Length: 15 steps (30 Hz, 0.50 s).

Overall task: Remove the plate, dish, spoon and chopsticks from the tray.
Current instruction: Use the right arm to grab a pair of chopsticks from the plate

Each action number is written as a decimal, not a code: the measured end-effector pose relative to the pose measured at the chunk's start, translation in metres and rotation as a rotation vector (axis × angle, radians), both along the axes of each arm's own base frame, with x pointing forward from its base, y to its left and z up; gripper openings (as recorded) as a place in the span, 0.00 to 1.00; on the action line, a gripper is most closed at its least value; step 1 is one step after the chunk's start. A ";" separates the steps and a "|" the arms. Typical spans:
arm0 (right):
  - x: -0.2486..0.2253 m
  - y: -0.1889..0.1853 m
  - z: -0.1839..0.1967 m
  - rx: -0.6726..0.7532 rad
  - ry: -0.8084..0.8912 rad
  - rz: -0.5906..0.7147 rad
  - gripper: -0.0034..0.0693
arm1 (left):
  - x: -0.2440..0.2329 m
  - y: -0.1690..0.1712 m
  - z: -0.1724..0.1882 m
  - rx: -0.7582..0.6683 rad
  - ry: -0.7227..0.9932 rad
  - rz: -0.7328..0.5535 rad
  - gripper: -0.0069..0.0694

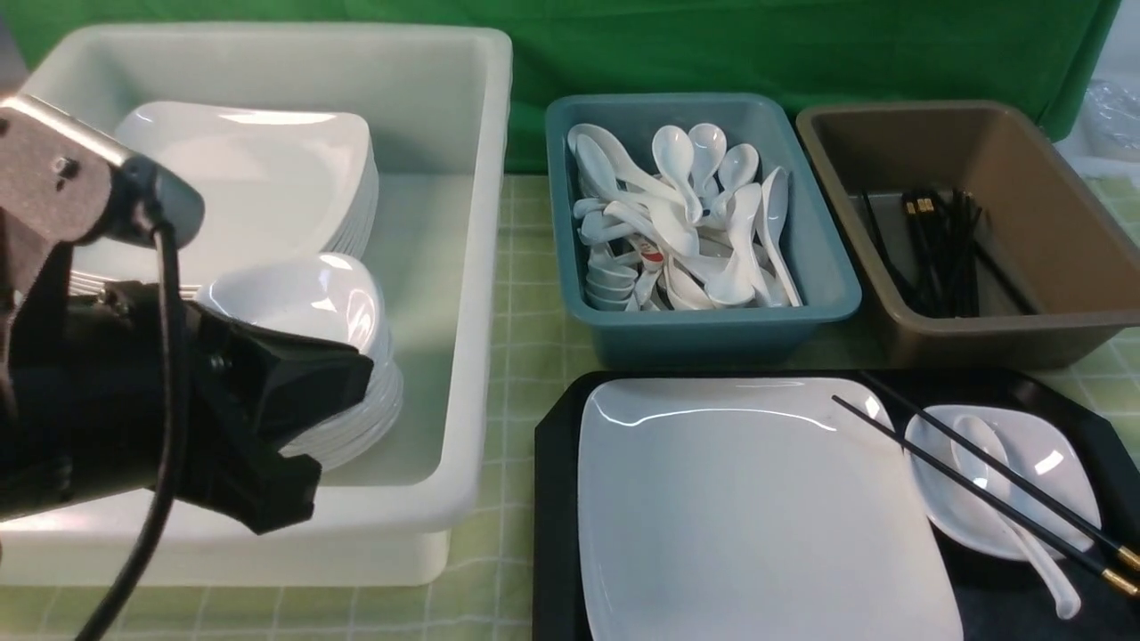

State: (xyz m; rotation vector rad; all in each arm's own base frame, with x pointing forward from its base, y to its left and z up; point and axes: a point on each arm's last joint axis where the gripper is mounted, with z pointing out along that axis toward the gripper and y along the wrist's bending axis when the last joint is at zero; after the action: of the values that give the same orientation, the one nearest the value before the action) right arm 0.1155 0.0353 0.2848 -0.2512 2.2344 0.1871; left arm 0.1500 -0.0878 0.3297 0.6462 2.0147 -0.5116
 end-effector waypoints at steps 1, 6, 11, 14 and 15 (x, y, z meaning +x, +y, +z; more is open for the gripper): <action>0.011 0.005 0.003 -0.063 0.064 0.039 0.29 | -0.001 0.000 0.000 0.004 -0.003 -0.008 0.11; 0.065 0.019 0.000 -0.303 0.359 0.147 0.34 | -0.015 0.003 0.007 0.014 -0.047 -0.055 0.12; 0.121 0.012 -0.023 -0.405 0.569 0.146 0.49 | -0.041 0.008 0.019 -0.013 -0.098 -0.104 0.12; 0.139 0.000 -0.040 -0.424 0.626 0.136 0.60 | -0.056 0.012 0.024 -0.026 -0.129 -0.125 0.12; 0.139 -0.001 -0.040 -0.423 0.624 0.132 0.60 | -0.056 0.012 0.024 -0.025 -0.128 -0.127 0.12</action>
State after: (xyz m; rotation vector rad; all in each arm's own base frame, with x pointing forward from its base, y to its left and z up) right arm 0.2544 0.0346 0.2449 -0.6403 2.8672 -0.1679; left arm 0.0943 -0.0760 0.3537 0.7754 1.8533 -0.5555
